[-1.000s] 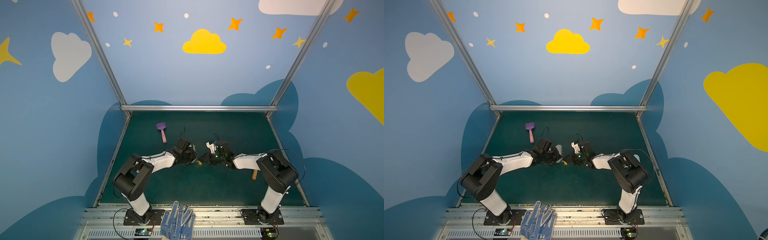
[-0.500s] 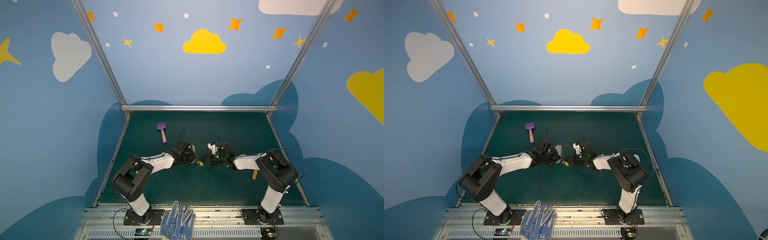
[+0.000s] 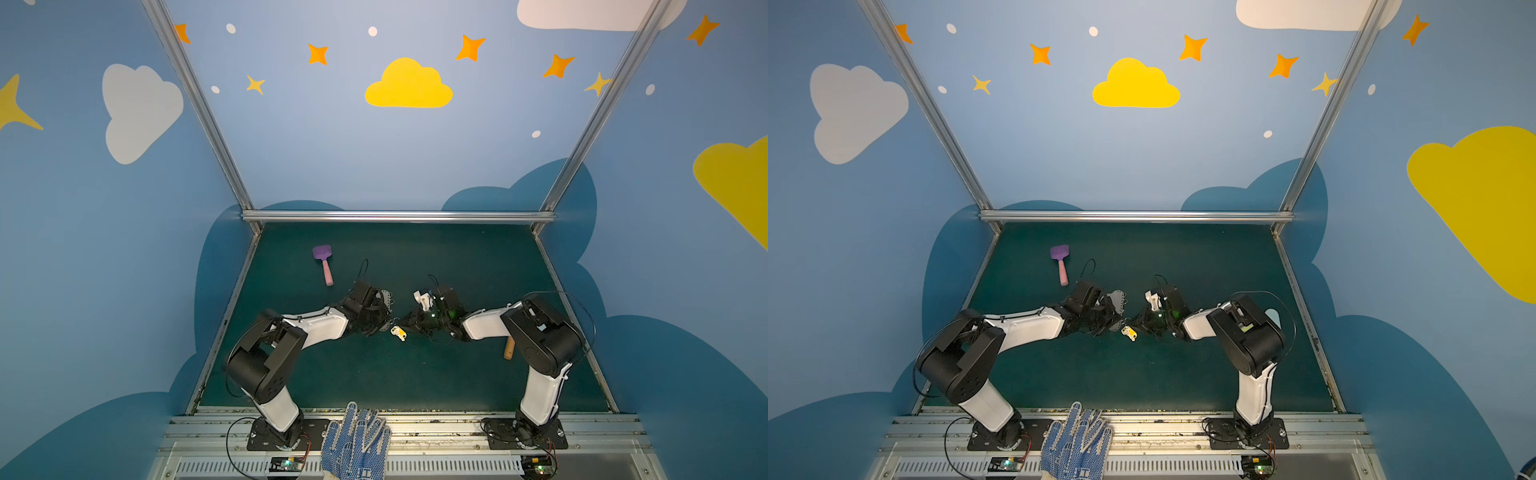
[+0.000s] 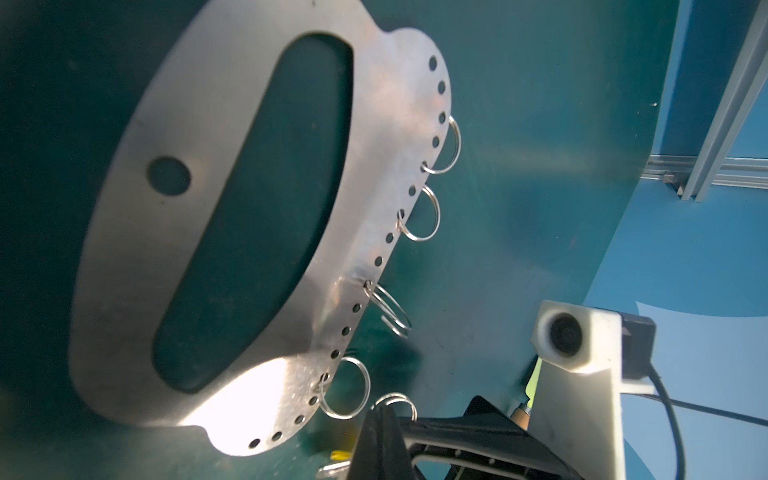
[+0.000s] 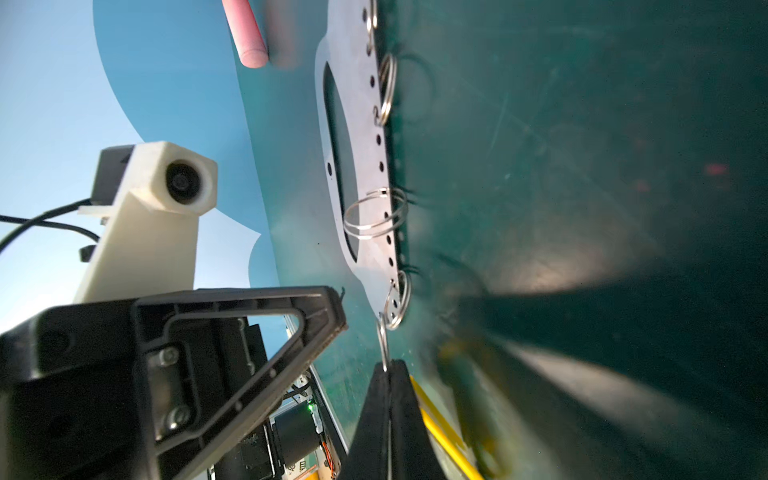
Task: Put the keys on the keyring
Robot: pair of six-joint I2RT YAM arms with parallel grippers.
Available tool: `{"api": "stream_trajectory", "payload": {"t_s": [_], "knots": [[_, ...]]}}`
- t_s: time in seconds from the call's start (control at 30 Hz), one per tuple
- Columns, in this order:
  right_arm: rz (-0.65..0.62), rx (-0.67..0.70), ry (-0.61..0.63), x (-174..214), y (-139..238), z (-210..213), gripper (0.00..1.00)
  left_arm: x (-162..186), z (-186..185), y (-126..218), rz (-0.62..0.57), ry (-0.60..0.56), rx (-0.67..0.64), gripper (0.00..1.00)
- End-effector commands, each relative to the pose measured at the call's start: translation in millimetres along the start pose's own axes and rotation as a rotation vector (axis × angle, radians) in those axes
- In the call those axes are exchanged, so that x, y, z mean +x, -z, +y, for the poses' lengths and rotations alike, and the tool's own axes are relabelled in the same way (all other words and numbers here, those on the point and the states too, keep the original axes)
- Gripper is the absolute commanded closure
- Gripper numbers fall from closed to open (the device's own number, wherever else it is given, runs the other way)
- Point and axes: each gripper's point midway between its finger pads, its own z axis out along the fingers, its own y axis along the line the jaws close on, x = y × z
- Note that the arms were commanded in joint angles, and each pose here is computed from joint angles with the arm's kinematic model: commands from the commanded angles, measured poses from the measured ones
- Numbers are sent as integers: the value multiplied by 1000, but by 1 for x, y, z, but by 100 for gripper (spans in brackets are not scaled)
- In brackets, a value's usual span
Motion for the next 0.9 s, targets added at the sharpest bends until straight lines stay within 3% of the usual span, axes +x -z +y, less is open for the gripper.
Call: {"api": "stream_trajectory", "payload": {"t_s": [0.0, 0.03, 0.13, 0.4, 0.57, 0.87], "knots": [[-2, 9, 14, 3, 4, -1, 100, -2, 3, 5, -17, -15, -20, 80], [-11, 25, 24, 4, 8, -3, 100, -3, 5, 7, -16, -18, -41, 68], [-37, 63, 38, 6, 23, -10, 100, -3, 5, 10, -1, -75, -104, 57], [-102, 128, 41, 12, 66, -31, 100, 6, -3, 11, 112, -359, -317, 56], [-134, 142, 54, 9, 82, -31, 100, 4, 4, 11, 117, -532, -510, 56], [-157, 125, 51, 6, 88, -30, 100, 13, 5, 0, 158, -671, -651, 56]]}}
